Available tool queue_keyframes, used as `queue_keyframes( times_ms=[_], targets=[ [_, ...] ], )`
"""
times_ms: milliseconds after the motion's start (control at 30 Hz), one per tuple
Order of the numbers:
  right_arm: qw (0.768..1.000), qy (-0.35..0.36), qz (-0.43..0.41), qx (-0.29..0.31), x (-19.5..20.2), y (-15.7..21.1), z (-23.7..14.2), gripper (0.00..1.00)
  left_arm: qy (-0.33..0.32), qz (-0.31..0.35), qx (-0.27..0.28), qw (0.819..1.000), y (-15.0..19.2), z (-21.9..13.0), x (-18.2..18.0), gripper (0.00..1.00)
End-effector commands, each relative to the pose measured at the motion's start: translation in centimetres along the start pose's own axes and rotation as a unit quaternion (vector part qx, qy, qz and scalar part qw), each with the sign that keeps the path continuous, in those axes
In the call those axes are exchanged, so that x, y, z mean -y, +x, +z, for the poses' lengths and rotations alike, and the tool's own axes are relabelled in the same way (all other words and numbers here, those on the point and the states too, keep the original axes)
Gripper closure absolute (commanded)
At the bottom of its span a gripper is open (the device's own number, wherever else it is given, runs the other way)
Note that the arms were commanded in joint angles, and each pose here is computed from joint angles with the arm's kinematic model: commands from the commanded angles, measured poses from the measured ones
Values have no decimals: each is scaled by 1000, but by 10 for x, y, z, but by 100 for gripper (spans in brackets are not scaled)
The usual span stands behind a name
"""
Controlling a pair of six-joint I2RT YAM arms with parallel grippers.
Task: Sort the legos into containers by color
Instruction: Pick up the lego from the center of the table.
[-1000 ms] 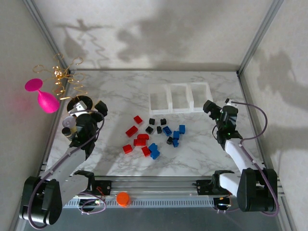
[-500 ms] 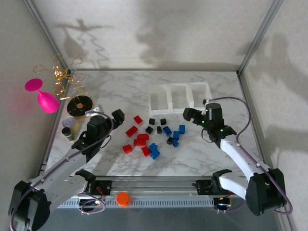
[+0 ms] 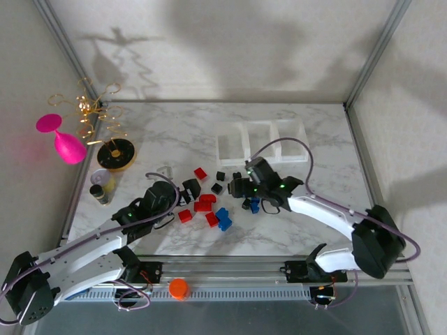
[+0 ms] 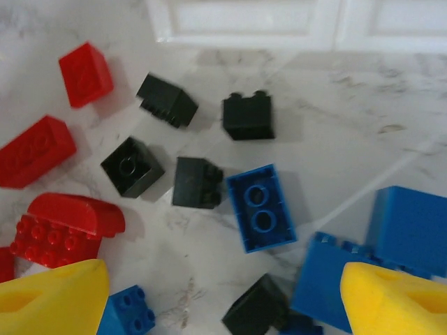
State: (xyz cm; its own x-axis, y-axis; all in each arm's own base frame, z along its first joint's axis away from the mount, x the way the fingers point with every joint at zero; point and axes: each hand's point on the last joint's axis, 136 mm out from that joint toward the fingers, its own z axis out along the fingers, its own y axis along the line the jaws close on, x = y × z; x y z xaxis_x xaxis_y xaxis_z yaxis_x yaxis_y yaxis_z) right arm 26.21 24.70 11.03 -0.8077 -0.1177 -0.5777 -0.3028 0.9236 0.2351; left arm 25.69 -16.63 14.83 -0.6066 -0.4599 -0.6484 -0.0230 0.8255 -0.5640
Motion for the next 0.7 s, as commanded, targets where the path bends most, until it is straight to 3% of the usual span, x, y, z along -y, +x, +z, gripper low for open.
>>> queue_keyframes(
  times_ms=[0, 467, 667],
  targets=[
    [999, 37, -10, 3, -6, -4, 7, 19, -18, -7, 1, 1000, 3, -2, -1, 1],
    [995, 86, -43, -24, -23, -1, 64, 47, -46, -24, 7, 999, 8, 0, -8, 1],
    [993, 103, -52, -29, -22, 0, 78, 54, -46, -21, 4, 999, 9, 1, -9, 1]
  ],
)
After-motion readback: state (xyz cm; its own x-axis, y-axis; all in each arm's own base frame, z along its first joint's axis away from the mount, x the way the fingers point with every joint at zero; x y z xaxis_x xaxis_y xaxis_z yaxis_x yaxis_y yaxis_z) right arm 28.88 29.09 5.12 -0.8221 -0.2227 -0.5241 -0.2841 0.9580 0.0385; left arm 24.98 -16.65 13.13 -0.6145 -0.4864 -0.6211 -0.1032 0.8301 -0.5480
